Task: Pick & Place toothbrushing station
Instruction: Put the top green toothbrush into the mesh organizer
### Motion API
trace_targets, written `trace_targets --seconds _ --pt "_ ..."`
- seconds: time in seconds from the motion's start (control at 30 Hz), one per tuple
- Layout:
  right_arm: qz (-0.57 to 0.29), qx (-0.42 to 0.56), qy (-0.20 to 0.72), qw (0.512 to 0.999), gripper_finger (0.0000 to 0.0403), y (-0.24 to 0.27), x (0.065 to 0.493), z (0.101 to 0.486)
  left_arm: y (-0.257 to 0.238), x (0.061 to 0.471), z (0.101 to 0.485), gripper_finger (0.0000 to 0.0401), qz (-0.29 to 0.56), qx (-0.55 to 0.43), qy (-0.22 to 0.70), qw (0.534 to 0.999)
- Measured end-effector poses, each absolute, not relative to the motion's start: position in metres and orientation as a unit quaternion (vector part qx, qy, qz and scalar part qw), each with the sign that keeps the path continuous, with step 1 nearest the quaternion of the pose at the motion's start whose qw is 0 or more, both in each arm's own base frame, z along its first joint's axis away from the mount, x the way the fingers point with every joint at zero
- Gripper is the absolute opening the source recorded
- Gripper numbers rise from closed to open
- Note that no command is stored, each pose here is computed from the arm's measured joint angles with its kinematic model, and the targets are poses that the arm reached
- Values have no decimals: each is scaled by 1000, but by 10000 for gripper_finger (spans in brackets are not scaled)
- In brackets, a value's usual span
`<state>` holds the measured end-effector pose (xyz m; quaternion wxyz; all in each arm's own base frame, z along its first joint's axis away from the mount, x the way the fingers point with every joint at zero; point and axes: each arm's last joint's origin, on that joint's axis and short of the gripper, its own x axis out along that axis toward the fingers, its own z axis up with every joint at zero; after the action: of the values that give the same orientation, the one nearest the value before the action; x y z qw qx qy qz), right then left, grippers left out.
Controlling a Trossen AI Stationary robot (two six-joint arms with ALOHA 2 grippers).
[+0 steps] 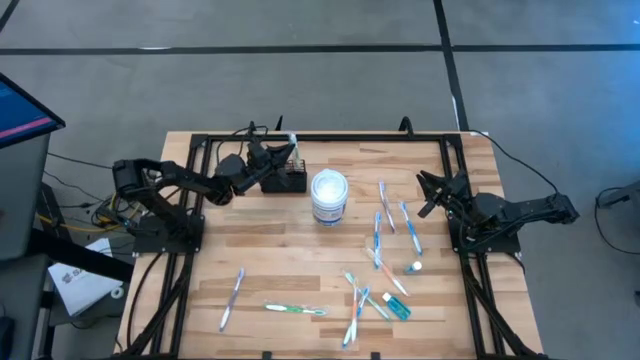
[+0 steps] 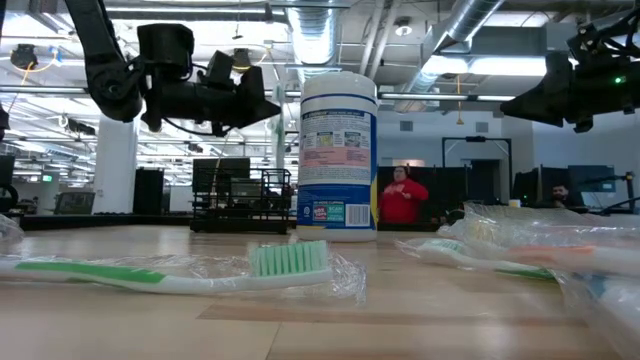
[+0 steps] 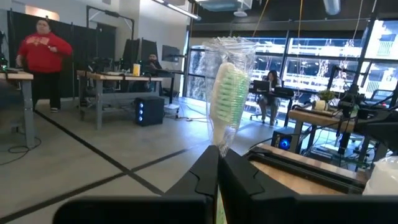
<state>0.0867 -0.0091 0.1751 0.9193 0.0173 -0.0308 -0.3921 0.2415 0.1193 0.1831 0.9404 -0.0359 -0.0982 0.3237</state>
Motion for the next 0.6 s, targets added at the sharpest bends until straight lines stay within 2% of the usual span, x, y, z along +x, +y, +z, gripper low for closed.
trace_targets --seconds 0.6 --pt "-392 16 -29 919 69 -9 87 175 117 237 173 1 325 -37 -76 942"
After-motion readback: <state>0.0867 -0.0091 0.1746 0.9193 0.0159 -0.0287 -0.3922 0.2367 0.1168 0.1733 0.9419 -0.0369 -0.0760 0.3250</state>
